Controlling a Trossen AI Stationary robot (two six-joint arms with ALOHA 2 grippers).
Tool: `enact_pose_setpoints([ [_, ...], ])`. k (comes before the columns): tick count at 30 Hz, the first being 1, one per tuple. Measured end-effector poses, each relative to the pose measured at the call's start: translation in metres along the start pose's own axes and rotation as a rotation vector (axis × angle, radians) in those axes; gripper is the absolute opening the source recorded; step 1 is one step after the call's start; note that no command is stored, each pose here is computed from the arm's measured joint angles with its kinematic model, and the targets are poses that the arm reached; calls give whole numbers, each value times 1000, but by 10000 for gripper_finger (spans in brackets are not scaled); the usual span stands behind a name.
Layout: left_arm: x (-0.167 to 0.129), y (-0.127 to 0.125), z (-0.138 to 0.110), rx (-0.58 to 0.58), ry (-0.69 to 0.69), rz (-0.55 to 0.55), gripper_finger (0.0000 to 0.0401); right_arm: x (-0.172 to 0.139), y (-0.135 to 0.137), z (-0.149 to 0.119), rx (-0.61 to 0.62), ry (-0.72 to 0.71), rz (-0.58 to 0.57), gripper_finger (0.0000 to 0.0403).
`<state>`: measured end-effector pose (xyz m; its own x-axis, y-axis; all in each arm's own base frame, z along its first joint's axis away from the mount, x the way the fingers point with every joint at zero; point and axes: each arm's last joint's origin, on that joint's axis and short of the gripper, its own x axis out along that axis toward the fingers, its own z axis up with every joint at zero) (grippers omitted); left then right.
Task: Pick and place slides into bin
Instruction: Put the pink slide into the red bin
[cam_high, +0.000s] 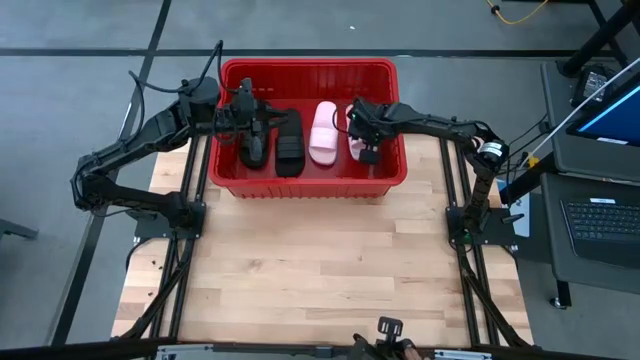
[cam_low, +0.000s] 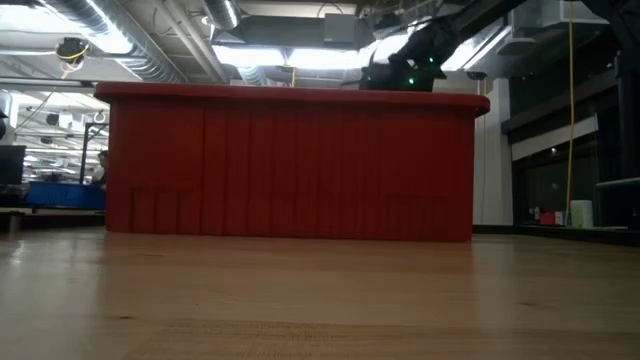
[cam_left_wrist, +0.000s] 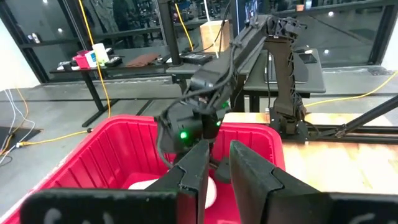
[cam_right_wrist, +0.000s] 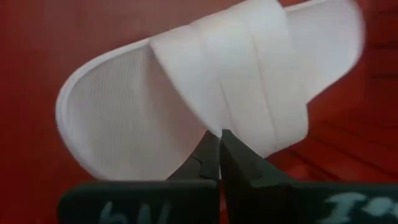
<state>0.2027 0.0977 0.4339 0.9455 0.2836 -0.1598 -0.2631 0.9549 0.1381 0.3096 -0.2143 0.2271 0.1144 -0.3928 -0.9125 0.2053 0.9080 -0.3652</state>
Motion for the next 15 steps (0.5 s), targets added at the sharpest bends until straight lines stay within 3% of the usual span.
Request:
enact_pose_setpoints([
  [15, 0, 0, 0, 0, 0, 0, 59, 15, 13, -6, -2, -28, 112, 6],
])
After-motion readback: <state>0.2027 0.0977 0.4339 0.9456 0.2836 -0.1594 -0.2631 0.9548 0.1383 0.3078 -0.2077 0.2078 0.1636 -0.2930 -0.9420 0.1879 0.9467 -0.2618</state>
